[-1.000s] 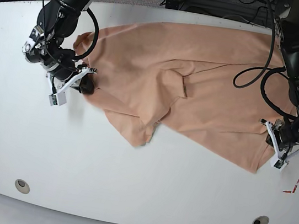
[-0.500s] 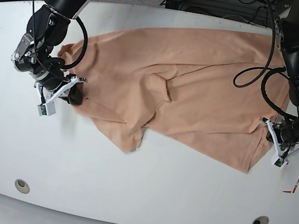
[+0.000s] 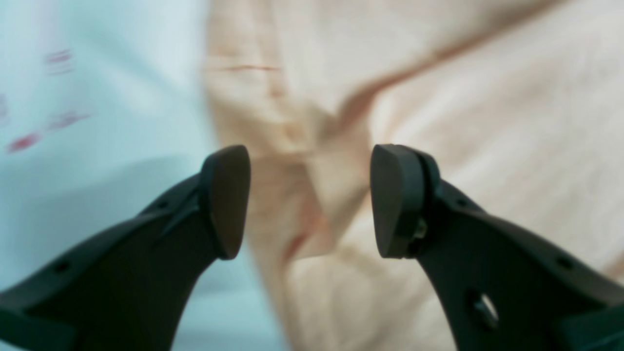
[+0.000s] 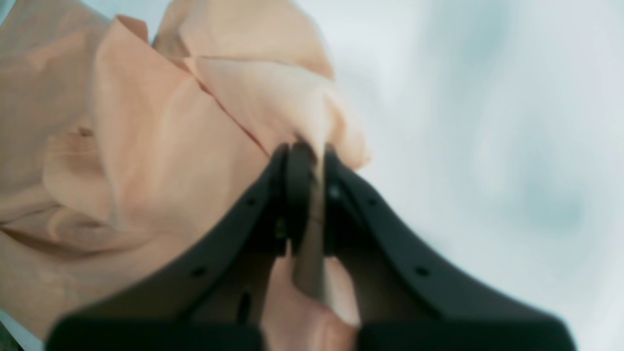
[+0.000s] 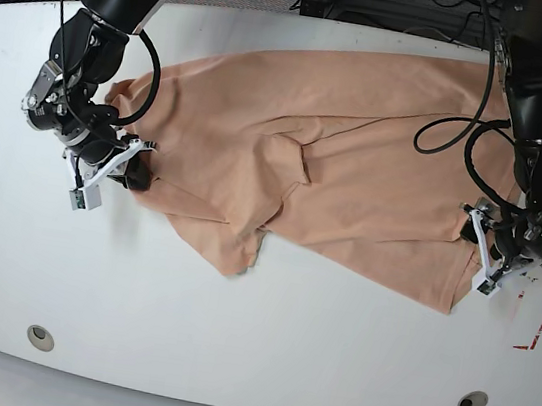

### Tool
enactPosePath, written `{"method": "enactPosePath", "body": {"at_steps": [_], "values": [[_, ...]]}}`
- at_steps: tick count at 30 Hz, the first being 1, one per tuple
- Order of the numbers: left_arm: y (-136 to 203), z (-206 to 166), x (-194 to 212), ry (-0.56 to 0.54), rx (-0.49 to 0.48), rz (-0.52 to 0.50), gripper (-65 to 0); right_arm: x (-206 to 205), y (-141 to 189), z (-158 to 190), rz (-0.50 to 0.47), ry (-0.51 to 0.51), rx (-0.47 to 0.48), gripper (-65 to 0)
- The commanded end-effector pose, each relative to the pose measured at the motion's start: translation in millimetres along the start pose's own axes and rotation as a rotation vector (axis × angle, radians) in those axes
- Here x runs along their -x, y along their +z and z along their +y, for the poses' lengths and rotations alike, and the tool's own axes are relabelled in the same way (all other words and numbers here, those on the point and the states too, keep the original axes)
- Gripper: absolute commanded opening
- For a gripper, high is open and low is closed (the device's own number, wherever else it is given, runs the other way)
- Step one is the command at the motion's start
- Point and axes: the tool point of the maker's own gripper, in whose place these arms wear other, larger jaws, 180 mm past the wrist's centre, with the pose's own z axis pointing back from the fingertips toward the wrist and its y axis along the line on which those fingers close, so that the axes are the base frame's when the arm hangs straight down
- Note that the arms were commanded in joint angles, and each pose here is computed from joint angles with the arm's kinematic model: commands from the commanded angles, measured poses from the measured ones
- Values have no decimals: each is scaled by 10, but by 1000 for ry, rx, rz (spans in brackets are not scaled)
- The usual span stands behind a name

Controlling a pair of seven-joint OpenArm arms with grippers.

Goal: Fold the T-shirt properly
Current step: 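Lift the shirt high with both grippers, shaking it out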

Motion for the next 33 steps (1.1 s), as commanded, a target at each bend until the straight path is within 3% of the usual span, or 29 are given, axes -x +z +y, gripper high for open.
{"method": "enactPosePath", "body": {"at_steps": [1, 21, 33], "values": [[4, 90, 3, 11, -3, 5, -285, -223, 39, 6, -64, 20, -5, -650], [-111, 23, 156, 34, 33, 52, -286, -224, 34, 14, -67, 17, -9, -650], [-130, 21, 193, 43, 36, 62, -628, -224, 34, 14, -67, 17, -9, -650]]}}
